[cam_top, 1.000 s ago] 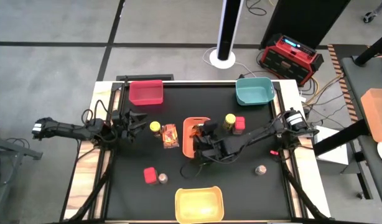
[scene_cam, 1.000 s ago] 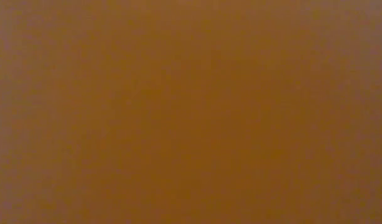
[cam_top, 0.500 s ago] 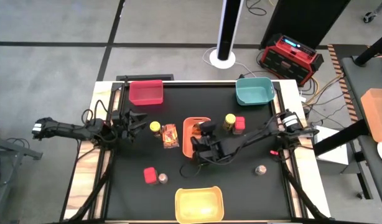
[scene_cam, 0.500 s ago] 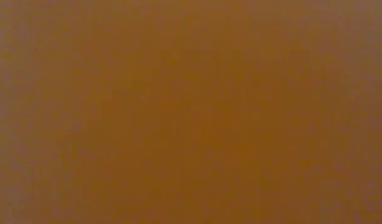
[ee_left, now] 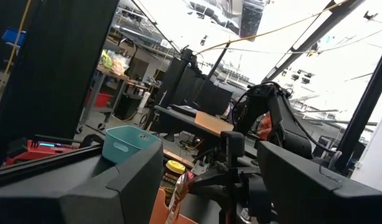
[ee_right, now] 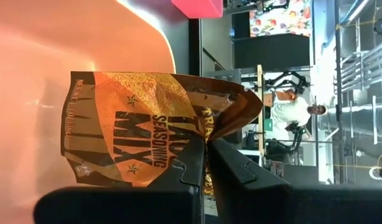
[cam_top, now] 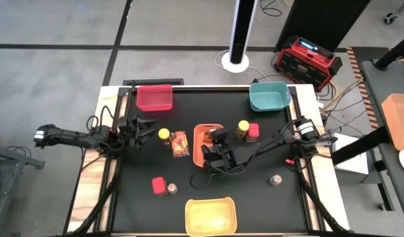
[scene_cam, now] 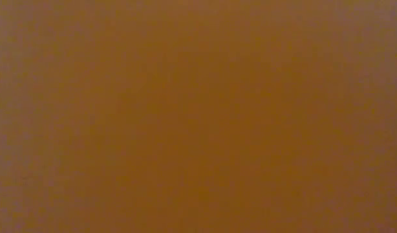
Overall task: Sort spices by type
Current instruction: Put the bottom orange seasoning bag into the orange bin
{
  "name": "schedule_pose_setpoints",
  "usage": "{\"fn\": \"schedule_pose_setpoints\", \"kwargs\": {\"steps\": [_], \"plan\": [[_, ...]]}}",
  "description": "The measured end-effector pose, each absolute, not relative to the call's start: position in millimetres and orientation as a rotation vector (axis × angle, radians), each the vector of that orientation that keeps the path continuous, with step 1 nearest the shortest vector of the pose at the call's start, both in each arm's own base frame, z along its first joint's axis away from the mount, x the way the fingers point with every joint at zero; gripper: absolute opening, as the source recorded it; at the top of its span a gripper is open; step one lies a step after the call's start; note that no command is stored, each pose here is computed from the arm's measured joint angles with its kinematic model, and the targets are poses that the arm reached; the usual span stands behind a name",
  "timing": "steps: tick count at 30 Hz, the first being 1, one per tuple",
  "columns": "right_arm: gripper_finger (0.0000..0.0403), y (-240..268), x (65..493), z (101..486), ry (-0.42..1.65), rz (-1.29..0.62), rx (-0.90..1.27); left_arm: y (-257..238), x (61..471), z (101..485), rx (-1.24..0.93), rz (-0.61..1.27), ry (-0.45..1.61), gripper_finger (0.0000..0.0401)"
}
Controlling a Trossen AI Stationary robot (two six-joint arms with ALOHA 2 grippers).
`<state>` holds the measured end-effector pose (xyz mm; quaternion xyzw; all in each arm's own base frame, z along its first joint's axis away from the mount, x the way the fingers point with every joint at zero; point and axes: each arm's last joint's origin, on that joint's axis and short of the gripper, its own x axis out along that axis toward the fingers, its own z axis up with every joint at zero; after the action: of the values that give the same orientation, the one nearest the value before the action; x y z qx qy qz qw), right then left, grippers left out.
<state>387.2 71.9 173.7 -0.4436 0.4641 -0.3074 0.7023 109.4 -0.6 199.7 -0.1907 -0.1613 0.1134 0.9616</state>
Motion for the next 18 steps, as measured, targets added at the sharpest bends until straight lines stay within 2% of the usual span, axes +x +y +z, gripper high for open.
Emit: {"fn": "schedule_pose_setpoints", "kwargs": {"steps": [18], "plan": [[0.0012, 61.2, 389.7, 171.9, 1.046, -0.660, -0.895, -0.6, 109.8, 199.0, -0.385, 0.231, -0.319, 0.0246]]}}
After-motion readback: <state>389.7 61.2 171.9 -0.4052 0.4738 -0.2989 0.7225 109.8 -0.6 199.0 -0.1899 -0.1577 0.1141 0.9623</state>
